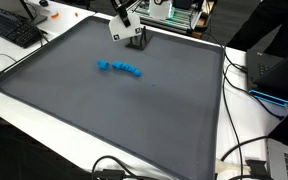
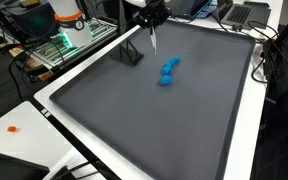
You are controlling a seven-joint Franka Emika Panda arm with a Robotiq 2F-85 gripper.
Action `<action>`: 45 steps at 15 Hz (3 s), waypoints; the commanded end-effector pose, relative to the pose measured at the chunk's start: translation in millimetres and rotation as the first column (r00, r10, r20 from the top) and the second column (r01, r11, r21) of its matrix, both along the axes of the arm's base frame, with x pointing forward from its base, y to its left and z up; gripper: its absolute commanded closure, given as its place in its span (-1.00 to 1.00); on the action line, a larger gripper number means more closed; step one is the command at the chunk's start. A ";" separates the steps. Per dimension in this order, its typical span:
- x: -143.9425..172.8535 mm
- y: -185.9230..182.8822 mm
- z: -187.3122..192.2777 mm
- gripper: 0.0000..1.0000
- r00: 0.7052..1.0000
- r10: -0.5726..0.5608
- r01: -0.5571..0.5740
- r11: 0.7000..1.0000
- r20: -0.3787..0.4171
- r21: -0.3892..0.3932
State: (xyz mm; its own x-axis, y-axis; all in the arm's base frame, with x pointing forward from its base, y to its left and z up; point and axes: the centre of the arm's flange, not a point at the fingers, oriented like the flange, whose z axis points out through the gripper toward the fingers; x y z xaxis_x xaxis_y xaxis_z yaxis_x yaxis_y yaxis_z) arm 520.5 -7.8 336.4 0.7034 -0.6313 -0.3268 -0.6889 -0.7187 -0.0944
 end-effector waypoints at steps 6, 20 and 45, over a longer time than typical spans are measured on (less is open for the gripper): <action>-70.7 -7.4 -36.2 0.98 0.971 -0.231 0.230 0.973 0.065 0.019; -119.4 -15.1 -76.5 0.98 0.881 -0.473 0.472 0.881 0.029 0.042; -121.9 -12.4 -93.4 0.98 0.820 -0.571 0.571 0.821 0.036 0.004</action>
State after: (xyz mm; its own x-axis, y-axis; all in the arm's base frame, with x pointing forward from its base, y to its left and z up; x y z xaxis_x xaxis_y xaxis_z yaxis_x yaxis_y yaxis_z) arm 403.5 -25.4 247.2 0.2681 -0.9163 -0.2976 -0.9602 -0.2289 -0.1602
